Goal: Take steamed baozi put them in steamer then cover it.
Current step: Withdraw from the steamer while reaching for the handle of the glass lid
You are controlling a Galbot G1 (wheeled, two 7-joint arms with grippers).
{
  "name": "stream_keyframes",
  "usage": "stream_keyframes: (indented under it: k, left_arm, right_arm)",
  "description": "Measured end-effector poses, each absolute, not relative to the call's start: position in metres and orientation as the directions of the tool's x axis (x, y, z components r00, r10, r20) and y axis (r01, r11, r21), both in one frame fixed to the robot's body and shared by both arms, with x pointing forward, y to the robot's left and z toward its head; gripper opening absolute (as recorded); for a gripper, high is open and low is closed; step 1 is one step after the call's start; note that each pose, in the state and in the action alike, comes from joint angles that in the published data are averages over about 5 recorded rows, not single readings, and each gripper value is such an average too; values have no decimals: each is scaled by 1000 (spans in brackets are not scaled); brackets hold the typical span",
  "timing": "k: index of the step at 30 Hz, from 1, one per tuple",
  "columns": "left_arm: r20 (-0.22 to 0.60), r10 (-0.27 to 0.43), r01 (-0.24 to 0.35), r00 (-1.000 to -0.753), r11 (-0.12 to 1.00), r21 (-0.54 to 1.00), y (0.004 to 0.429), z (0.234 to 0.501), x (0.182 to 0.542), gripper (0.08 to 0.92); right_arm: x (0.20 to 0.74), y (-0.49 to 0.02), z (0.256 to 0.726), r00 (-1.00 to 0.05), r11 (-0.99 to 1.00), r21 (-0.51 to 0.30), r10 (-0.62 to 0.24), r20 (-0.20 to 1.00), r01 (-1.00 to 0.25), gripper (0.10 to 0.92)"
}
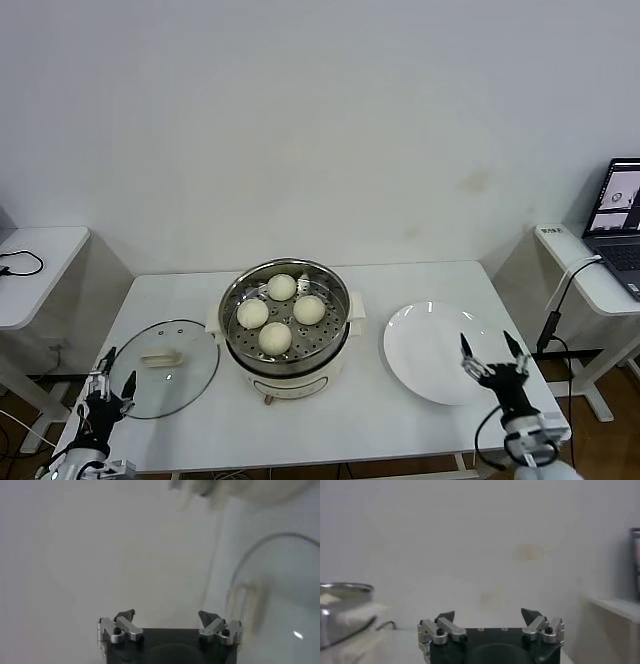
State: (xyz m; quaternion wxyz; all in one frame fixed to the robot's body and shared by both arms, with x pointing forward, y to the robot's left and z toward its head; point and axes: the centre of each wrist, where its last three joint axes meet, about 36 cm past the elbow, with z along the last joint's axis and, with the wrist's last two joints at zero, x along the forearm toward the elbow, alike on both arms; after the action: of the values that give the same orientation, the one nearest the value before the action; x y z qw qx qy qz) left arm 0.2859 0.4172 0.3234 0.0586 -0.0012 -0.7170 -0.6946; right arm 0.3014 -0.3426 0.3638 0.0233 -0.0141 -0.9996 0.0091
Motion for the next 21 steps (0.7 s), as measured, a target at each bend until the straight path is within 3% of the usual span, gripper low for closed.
stream_keyframes:
  k: [9, 21]
  left_arm:
    - [154, -36, 157, -987, -64, 986, 422, 303, 306, 823]
    - [170, -14, 170, -985, -116, 979, 426, 293, 344, 823]
  right_arm:
    - [272, -351, 355, -992, 995, -15, 98, 78, 97, 823]
    - [253, -351, 351, -986, 991, -8, 133, 104, 133, 823]
